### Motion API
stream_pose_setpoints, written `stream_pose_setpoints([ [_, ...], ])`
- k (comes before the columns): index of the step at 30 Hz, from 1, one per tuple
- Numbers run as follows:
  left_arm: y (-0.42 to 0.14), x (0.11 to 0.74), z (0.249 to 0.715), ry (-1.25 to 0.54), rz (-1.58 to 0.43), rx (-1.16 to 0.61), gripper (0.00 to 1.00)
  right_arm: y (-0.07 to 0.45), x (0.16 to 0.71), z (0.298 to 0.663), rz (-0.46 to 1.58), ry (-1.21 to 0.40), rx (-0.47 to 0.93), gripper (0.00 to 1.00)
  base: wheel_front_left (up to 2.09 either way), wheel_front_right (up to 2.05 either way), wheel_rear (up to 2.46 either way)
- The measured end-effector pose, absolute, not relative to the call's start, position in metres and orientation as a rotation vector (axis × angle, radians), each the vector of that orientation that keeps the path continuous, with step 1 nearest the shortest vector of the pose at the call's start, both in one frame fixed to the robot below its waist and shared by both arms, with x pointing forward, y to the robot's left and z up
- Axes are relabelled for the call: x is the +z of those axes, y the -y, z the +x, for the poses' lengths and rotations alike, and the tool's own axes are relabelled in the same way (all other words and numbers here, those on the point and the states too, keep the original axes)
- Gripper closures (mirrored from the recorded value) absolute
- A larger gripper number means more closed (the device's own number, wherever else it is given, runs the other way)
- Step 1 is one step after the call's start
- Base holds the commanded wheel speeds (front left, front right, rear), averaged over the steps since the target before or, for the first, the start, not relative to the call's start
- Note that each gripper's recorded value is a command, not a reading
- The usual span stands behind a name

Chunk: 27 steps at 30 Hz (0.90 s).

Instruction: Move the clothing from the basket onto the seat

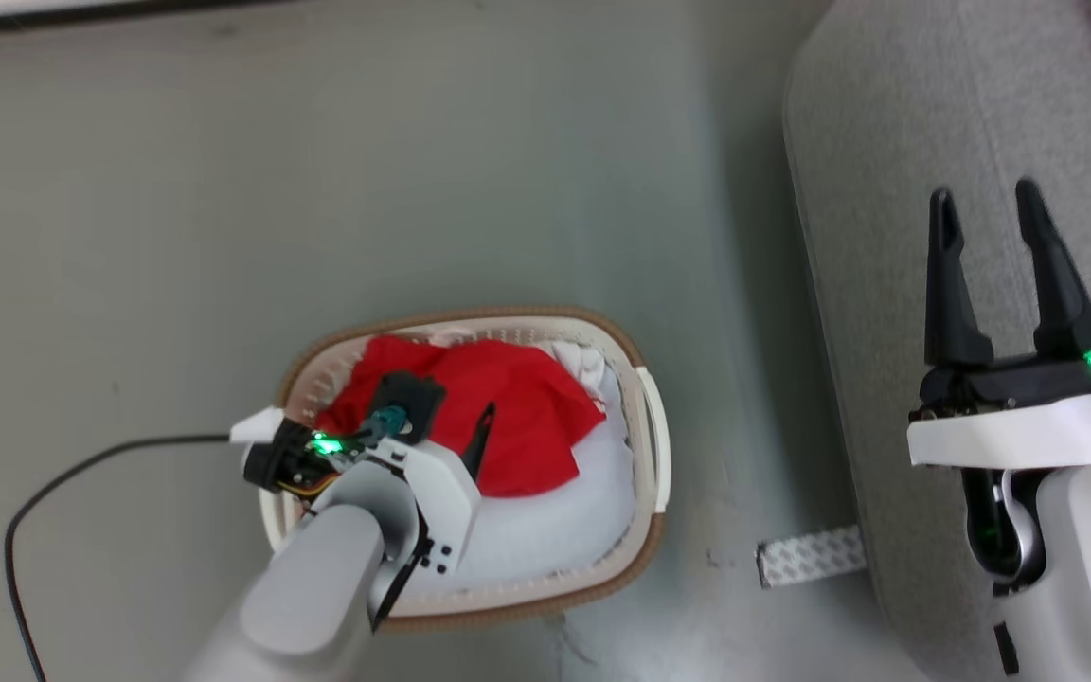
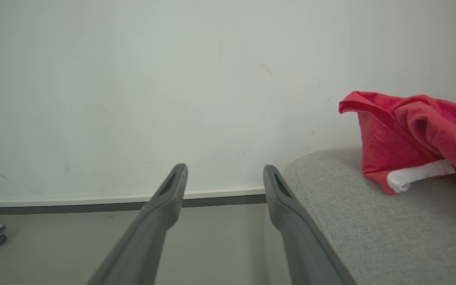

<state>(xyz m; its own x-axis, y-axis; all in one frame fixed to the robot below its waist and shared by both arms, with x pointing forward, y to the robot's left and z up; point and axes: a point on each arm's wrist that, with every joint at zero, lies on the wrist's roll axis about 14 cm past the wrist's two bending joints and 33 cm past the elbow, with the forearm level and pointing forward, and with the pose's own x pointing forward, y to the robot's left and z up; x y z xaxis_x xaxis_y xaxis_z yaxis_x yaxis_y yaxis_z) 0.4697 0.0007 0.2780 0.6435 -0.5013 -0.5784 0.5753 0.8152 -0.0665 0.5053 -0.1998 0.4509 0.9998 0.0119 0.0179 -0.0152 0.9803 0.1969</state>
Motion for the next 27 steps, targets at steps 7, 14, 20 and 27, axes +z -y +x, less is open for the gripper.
stream_pose_setpoints([
  [7,0.004,0.206,0.466,-0.790,0.202,-0.667,0.00,0.199,0.429,0.525,0.183,0.004,0.030,0.00,0.00,0.00,0.00],
  [14,0.003,0.151,0.470,-0.903,0.256,-0.674,0.00,0.196,0.401,0.534,0.171,-0.027,0.047,0.00,0.00,0.00,0.00],
  [20,-0.006,0.112,0.475,-0.968,0.299,-0.657,0.00,0.188,0.389,0.540,0.175,-0.030,0.075,0.00,0.00,0.00,0.00],
  [27,0.001,0.095,0.465,-0.991,0.318,-0.710,1.00,0.202,0.377,0.524,0.176,-0.078,0.027,0.00,0.00,0.00,0.00],
])
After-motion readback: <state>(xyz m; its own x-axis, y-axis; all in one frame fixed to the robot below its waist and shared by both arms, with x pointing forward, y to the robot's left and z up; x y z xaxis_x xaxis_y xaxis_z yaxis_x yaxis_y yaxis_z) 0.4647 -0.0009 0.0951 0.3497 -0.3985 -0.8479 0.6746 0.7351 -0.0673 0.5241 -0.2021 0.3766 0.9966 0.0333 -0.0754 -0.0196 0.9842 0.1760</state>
